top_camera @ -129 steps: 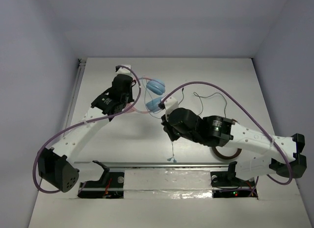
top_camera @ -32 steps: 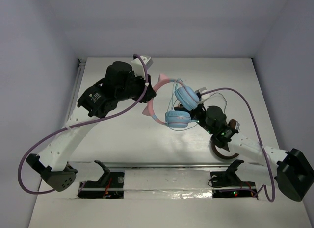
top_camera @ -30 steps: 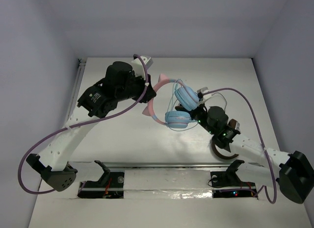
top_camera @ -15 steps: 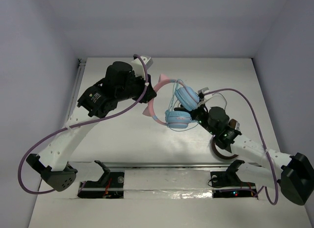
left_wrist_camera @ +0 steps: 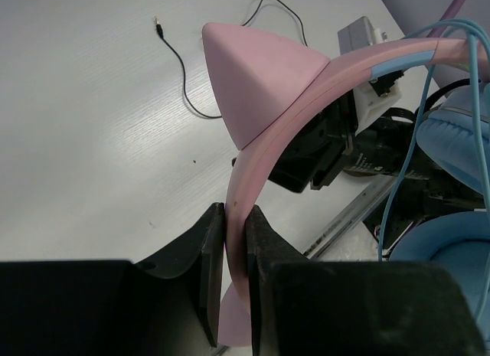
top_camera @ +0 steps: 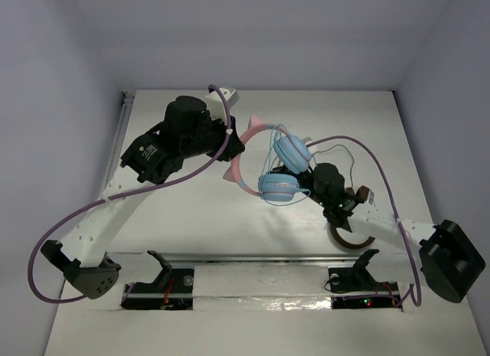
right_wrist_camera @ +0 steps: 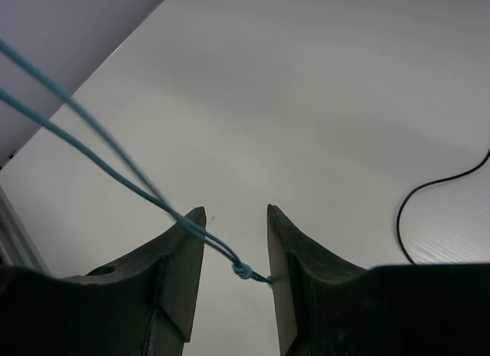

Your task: Wrap the headphones

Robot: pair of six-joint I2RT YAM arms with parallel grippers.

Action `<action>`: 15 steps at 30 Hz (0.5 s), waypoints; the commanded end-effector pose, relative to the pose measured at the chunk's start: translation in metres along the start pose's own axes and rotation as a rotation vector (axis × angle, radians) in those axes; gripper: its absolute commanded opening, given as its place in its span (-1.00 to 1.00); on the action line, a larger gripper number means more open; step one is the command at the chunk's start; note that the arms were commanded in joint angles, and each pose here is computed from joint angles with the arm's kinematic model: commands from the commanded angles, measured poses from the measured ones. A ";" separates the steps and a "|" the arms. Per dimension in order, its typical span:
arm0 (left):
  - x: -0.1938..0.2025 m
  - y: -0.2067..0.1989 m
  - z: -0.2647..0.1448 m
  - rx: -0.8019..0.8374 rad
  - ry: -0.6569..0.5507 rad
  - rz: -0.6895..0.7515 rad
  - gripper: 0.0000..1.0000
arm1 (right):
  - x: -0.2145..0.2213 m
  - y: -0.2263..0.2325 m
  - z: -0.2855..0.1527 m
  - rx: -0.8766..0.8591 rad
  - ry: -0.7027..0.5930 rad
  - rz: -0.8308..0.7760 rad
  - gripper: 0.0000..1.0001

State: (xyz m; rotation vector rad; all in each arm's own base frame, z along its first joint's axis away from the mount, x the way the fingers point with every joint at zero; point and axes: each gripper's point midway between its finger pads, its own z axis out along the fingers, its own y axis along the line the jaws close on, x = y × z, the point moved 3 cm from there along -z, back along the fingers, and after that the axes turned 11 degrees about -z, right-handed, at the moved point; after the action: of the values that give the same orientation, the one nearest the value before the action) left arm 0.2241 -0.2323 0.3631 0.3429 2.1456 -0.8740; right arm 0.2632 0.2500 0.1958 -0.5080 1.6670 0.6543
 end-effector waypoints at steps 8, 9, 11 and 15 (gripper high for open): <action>-0.057 -0.033 -0.025 0.103 -0.238 -0.022 -1.00 | -0.022 0.017 0.012 -0.097 -0.096 0.113 -0.82; -0.065 -0.035 -0.024 0.108 -0.264 -0.027 -1.00 | -0.016 0.017 0.011 -0.094 -0.085 0.143 -0.86; -0.081 -0.036 -0.017 0.099 -0.331 -0.043 -1.00 | -0.017 0.021 0.007 -0.109 -0.092 0.241 -0.95; -0.095 -0.019 0.008 0.005 -0.400 -0.087 -1.00 | -0.024 0.032 -0.008 -0.154 -0.116 0.421 -1.00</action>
State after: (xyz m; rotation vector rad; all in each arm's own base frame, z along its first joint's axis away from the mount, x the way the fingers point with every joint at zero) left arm 0.2556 -0.2408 0.3836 0.2201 2.0369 -0.8421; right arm 0.2513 0.2680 0.2012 -0.3478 1.6827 0.9304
